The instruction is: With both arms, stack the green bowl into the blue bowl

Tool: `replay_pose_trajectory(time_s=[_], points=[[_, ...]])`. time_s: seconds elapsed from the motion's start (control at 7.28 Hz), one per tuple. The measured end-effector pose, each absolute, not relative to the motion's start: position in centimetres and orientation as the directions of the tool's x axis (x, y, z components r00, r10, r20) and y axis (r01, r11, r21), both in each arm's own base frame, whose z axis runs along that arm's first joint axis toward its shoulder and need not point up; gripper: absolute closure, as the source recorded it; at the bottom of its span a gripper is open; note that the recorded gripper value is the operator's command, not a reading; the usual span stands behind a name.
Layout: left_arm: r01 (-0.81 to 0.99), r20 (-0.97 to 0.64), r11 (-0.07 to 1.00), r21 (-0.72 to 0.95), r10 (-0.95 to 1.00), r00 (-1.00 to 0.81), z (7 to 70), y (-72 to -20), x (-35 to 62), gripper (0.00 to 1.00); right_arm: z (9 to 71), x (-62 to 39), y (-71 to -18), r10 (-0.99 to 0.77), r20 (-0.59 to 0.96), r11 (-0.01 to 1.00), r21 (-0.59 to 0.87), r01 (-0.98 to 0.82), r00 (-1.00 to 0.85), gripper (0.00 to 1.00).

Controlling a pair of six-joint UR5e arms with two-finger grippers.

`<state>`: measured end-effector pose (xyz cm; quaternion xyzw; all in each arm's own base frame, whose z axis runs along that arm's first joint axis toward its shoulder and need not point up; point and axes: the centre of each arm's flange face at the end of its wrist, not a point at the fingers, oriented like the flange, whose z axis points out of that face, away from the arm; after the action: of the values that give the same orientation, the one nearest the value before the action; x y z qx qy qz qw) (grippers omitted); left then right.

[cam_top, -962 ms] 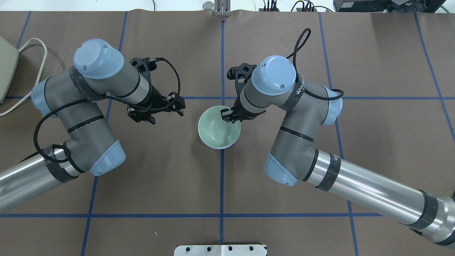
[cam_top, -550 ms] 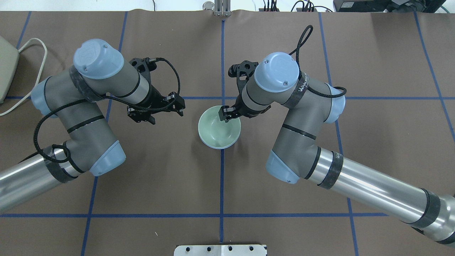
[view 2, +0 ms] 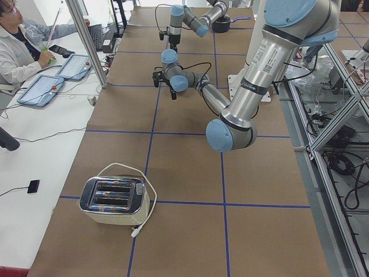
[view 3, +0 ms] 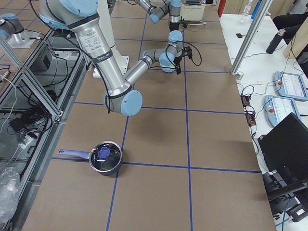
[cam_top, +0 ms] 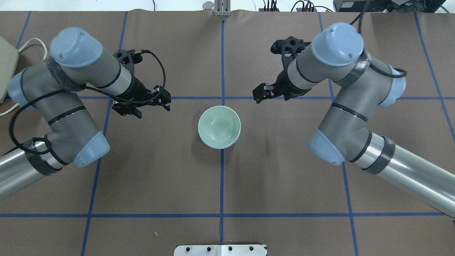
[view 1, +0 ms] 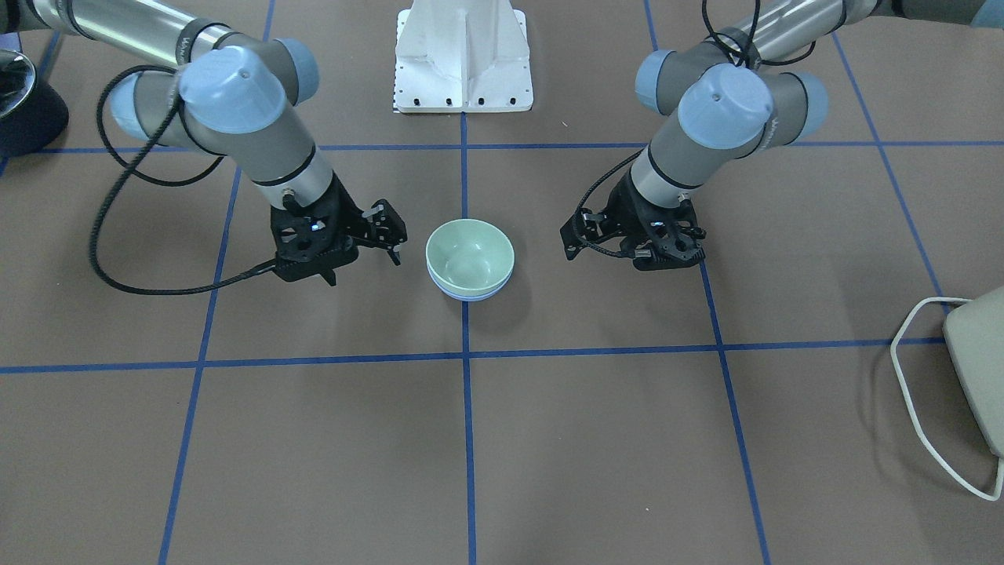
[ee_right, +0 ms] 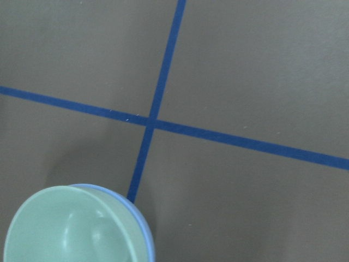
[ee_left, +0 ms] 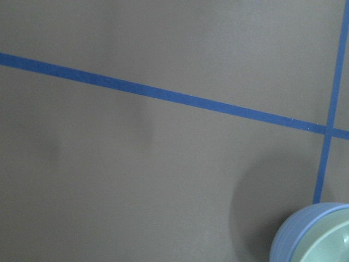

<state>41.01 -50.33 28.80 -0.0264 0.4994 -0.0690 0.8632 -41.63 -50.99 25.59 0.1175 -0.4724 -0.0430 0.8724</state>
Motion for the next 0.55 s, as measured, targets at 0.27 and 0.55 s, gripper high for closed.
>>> replay_pose_trajectory(time_s=[0.27, 0.55], points=[[0.062, -0.852, 0.997, -0.04, -0.067, 0.519, 33.2, -50.2, 35.3, 0.03, 27.6, -36.6, -51.1, -0.171, 0.791, 0.953, 0.285, -0.106, 0.587, 0.0], [0.028, -0.839, 0.999, 0.037, 0.016, 0.544, 37.8, -49.8, 28.9, 0.02, 30.0, -31.9, -50.3, -0.172, 0.782, 0.95, 0.292, -0.107, 0.599, 0.0]])
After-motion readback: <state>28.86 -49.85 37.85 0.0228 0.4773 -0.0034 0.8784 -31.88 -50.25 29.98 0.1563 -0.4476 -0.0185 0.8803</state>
